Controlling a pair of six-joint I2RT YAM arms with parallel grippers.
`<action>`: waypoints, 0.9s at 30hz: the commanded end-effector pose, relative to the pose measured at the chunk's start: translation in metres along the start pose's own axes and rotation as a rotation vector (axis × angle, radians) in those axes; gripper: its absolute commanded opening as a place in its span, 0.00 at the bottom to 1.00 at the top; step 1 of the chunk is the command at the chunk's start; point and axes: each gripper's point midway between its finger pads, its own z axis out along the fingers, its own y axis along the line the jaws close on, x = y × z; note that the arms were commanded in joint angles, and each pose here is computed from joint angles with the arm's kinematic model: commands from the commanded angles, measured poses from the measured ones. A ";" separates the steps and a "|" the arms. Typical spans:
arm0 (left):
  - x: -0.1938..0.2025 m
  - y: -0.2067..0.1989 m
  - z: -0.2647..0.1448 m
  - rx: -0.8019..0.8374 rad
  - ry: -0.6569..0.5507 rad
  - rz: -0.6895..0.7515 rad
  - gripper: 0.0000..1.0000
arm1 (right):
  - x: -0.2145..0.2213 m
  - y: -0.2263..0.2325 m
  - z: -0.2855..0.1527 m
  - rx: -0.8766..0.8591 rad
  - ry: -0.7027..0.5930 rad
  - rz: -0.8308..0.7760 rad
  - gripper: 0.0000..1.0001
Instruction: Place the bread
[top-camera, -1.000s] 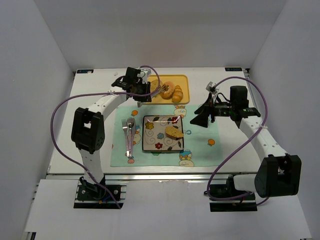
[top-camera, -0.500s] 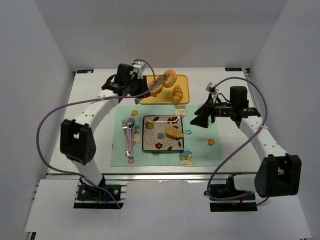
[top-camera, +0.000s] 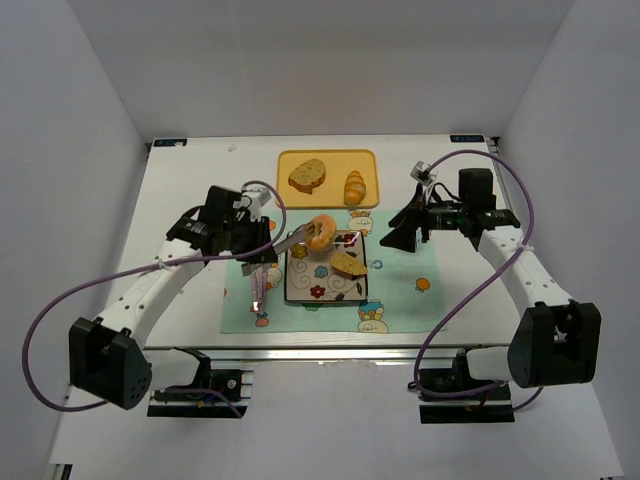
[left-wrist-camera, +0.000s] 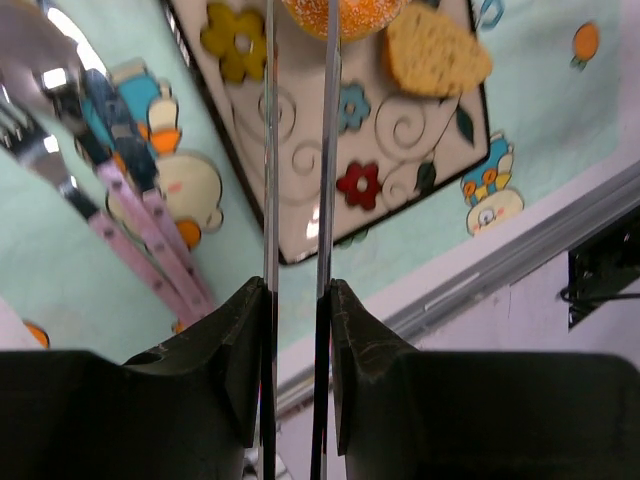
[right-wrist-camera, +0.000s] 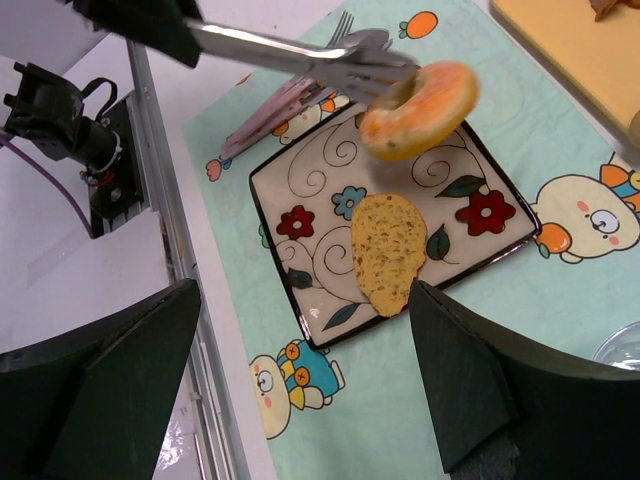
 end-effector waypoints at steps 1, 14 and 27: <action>0.020 -0.001 -0.018 -0.008 0.016 -0.024 0.15 | -0.015 0.001 -0.003 -0.015 -0.011 -0.038 0.89; 0.043 0.002 -0.019 -0.012 0.074 -0.034 0.55 | -0.012 0.005 -0.005 -0.004 0.000 -0.053 0.89; -0.030 0.042 -0.075 -0.331 -0.194 -0.075 0.40 | -0.008 0.007 -0.006 -0.009 0.006 -0.055 0.89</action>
